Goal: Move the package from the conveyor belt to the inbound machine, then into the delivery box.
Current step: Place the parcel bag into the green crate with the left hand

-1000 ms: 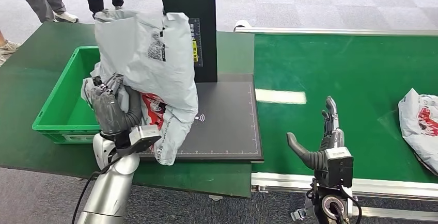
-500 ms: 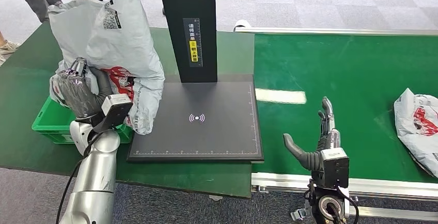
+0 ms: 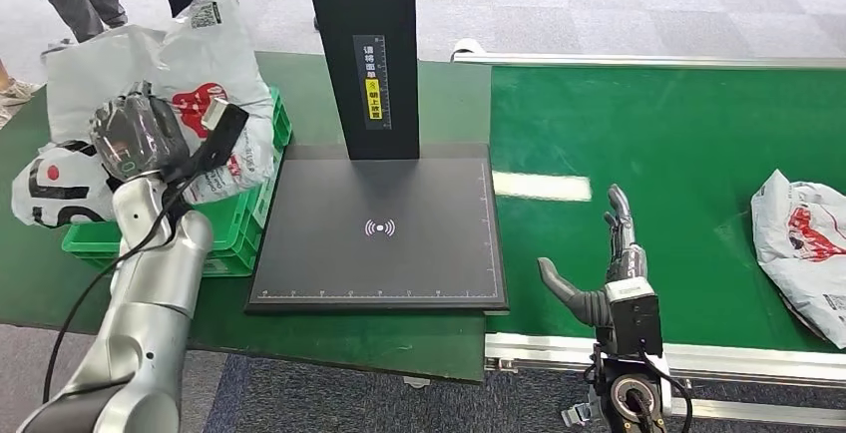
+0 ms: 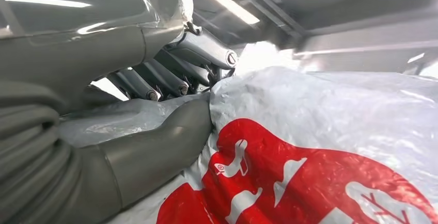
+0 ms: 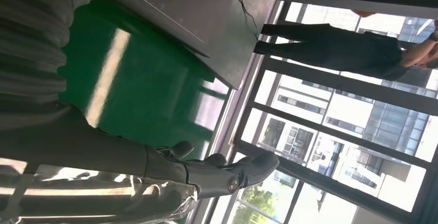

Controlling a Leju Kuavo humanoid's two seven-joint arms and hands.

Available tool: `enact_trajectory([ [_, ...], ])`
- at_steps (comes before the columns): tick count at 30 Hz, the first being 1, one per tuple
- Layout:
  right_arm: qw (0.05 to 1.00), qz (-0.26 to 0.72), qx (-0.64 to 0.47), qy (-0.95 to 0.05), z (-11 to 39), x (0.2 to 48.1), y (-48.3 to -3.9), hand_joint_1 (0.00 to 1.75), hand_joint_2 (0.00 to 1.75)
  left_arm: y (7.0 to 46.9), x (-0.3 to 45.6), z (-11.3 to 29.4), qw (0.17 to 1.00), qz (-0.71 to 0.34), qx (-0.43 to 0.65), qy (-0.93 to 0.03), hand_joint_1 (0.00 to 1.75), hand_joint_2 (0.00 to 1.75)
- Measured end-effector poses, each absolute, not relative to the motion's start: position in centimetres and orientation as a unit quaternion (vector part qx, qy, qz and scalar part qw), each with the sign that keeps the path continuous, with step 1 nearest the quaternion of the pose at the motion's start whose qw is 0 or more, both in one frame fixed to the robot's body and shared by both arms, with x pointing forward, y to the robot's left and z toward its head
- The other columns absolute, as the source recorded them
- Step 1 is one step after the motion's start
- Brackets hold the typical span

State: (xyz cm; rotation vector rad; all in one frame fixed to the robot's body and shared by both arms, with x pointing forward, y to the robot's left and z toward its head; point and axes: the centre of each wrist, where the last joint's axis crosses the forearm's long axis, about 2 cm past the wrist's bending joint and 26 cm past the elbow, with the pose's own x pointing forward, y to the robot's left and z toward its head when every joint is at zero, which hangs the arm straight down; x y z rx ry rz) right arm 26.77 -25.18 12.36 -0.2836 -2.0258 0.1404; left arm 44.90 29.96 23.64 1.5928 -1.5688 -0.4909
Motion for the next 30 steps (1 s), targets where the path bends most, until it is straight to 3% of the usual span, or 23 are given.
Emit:
enact_trajectory([
  [5,0.519,0.072,-0.117,-0.844,12.4,26.8,-24.9,0.00,1.75,30.9,46.6,22.4,0.526,-0.279,0.648,-0.476,1.75,1.75],
  [12,0.518,0.085,-0.112,-0.844,12.6,27.1,-24.4,0.00,1.75,32.1,46.5,20.2,0.558,-0.377,0.645,-0.361,1.75,1.75],
  [19,0.520,0.092,-0.106,-0.843,12.8,27.4,-24.3,0.00,1.75,33.7,46.3,19.5,0.644,-0.351,0.527,-0.431,1.75,1.75],
  [24,0.523,0.097,-0.100,-0.841,12.8,27.4,-24.3,0.00,1.75,34.3,46.3,19.8,0.618,-0.305,0.529,-0.496,1.75,1.75],
  [30,0.522,0.097,-0.098,-0.842,13.0,27.6,-24.2,0.00,1.75,34.4,46.3,20.0,0.594,-0.298,0.562,-0.492,1.75,1.75],
])
